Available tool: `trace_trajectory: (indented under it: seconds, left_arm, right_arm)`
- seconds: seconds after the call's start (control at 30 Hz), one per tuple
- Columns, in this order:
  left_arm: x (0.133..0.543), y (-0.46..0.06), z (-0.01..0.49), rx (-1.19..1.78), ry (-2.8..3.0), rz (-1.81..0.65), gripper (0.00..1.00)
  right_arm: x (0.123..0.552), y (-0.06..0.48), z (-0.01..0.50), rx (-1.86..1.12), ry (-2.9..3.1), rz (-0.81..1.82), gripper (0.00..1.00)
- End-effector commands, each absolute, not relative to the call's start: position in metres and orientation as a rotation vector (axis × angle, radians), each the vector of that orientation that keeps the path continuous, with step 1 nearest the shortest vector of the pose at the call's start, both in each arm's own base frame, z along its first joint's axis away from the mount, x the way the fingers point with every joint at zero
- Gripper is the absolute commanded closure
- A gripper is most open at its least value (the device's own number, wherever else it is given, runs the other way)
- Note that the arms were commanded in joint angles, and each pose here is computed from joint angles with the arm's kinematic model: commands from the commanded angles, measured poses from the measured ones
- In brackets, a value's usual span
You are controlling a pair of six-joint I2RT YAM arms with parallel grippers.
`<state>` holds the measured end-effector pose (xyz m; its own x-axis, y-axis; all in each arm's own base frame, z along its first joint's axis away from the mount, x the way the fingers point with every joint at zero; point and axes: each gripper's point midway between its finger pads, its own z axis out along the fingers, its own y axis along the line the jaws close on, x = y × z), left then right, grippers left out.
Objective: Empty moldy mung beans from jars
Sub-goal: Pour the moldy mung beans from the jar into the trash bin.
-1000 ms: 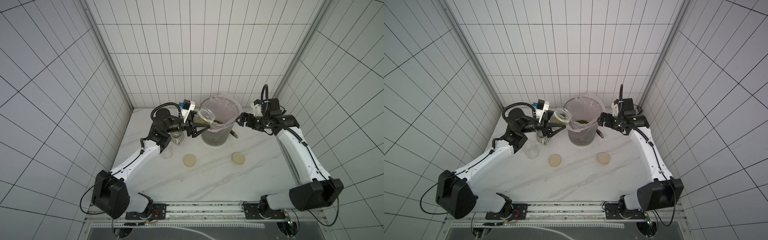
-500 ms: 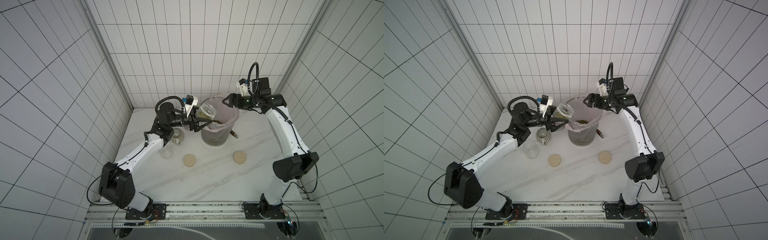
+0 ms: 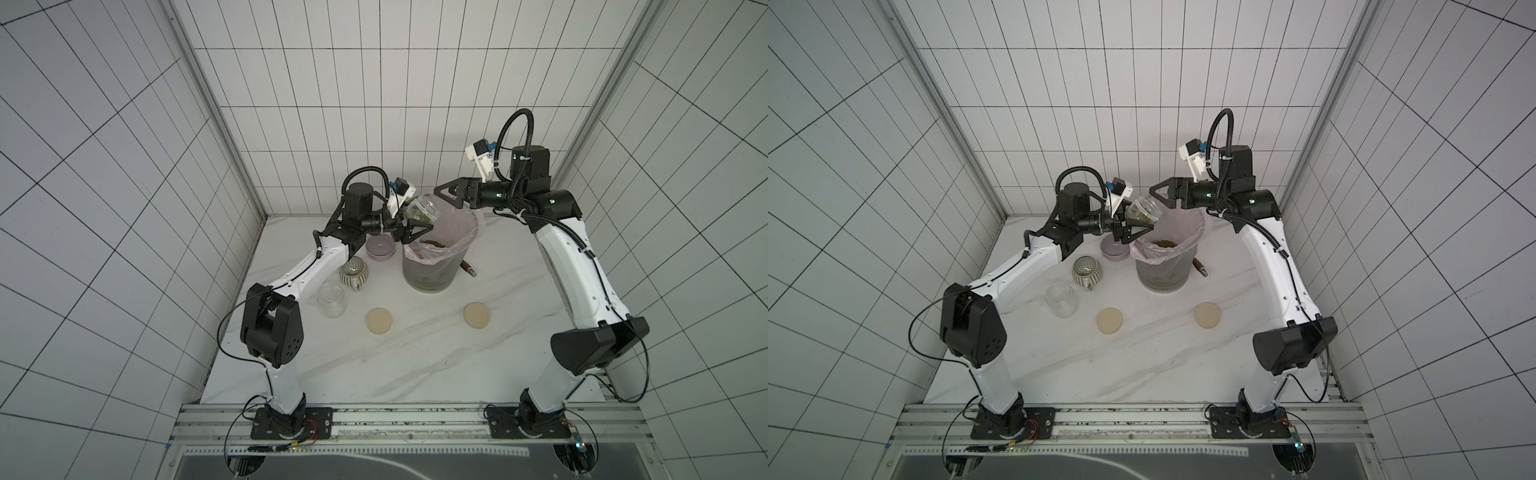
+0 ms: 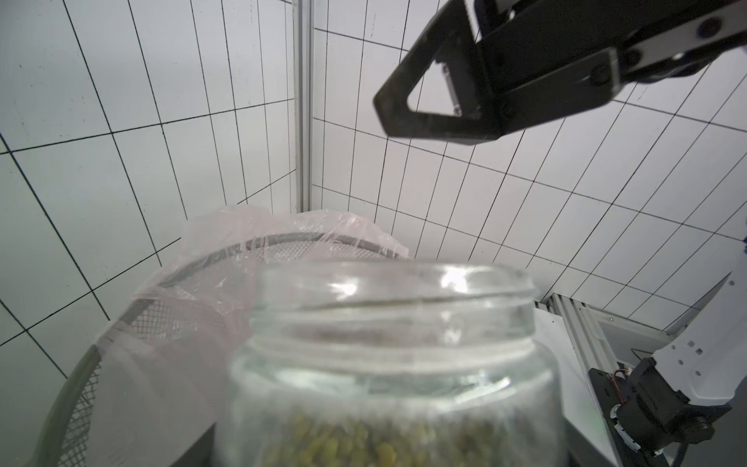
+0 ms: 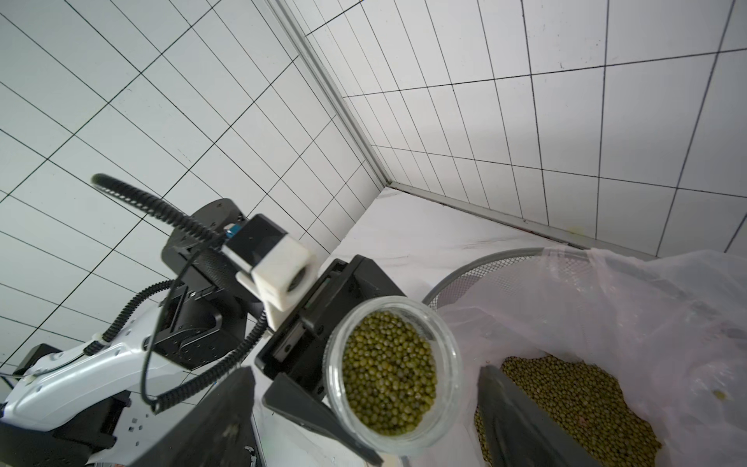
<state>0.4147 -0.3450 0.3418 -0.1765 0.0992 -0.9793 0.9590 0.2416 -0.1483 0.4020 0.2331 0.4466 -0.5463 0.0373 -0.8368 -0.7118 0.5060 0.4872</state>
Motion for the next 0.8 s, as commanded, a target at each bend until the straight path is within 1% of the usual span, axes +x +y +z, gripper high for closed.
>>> trace_trajectory:
  seconds: [0.0, 0.07, 0.13, 0.2, 0.33, 0.53, 0.67, 0.77]
  left_arm:
    - [0.424, -0.345, 0.349, 1.092, 1.488, -0.980, 0.76]
    - [0.430, -0.346, 0.343, 1.104, 1.507, -0.959, 0.76]
    - [0.435, -0.348, 0.339, 1.115, 1.520, -0.942, 0.76]
    - [0.437, -0.348, 0.338, 1.121, 1.523, -0.934, 0.76]
    - [0.441, -0.350, 0.337, 1.128, 1.520, -0.930, 0.76]
    - [0.443, -0.353, 0.335, 1.133, 1.517, -0.939, 0.76]
    - [0.440, -0.354, 0.336, 1.144, 1.507, -0.948, 0.76]
    - [0.437, -0.355, 0.336, 1.162, 1.490, -0.959, 0.76]
  right_arm:
    - [0.397, 0.238, 0.442, -0.610, 1.872, 1.184, 0.18]
    - [0.399, 0.241, 0.435, -0.616, 1.880, 1.207, 0.22]
    - [0.401, 0.245, 0.426, -0.632, 1.894, 1.244, 0.29]
    - [0.404, 0.248, 0.412, -0.633, 1.922, 1.263, 0.35]
    - [0.412, 0.249, 0.388, -0.625, 1.968, 1.253, 0.35]
    - [0.414, 0.252, 0.371, -0.642, 2.003, 1.275, 0.37]
    - [0.412, 0.256, 0.365, -0.669, 2.003, 1.312, 0.43]
    - [0.410, 0.260, 0.358, -0.690, 2.009, 1.338, 0.45]
